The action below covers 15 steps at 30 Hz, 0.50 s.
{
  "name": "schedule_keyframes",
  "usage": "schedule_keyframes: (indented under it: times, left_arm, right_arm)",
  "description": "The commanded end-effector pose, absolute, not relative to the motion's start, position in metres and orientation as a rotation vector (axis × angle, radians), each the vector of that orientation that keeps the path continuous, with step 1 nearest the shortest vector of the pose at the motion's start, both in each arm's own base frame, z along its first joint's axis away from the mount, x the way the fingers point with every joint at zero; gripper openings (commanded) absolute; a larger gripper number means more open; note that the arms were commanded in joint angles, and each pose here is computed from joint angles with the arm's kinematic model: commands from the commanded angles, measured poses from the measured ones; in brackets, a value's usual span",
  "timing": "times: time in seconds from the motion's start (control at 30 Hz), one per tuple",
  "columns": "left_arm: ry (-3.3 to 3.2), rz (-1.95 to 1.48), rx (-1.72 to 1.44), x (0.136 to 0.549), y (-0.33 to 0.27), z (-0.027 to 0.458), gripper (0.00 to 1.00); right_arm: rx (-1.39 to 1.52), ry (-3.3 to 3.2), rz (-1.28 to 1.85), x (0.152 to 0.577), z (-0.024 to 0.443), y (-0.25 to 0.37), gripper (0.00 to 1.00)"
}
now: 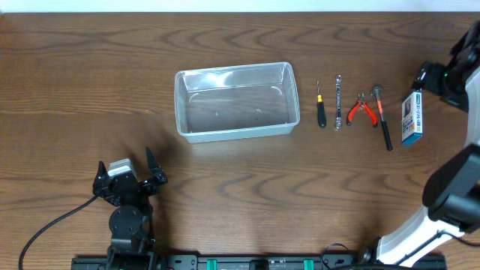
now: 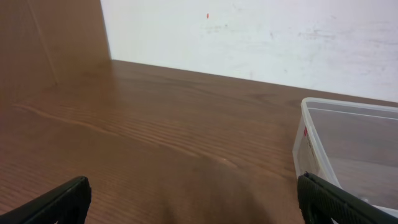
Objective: Pack container
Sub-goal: 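Move the right gripper to the blue box and grasp it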
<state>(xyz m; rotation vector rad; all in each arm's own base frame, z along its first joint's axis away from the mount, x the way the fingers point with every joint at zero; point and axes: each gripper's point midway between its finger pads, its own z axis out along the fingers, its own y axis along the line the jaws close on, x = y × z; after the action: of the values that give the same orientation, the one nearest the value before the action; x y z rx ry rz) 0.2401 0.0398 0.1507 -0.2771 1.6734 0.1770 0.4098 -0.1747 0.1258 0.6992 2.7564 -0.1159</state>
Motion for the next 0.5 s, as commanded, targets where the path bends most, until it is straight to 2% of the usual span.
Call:
schedule_keyframes:
  times: [0.0, 0.17, 0.3, 0.4, 0.47]
  left_arm:
    - [1.717, 0.206, -0.284, 0.238, 0.043, 0.134, 0.98]
    - [1.717, 0.206, -0.284, 0.238, 0.043, 0.134, 0.98]
    - [1.717, 0.206, -0.284, 0.238, 0.043, 0.134, 0.98]
    - [1.717, 0.206, -0.284, 0.238, 0.043, 0.134, 0.98]
    - [1.717, 0.206, -0.284, 0.238, 0.043, 0.134, 0.98]
  right_arm:
    - [0.605, 2.827, -0.033, 0.412, 0.104, -0.169, 0.95]
    - [0.619, 2.911, -0.011, 0.409, 0.071, -0.164, 0.9]
    - [0.74, 2.96, -0.062, 0.401, 0.044, -0.17, 0.88]
    - [0.761, 2.985, -0.06, 0.399, 0.03, -0.17, 0.8]
    - [0.79, 2.989, -0.057, 0.398, 0.025, -0.17, 0.67]
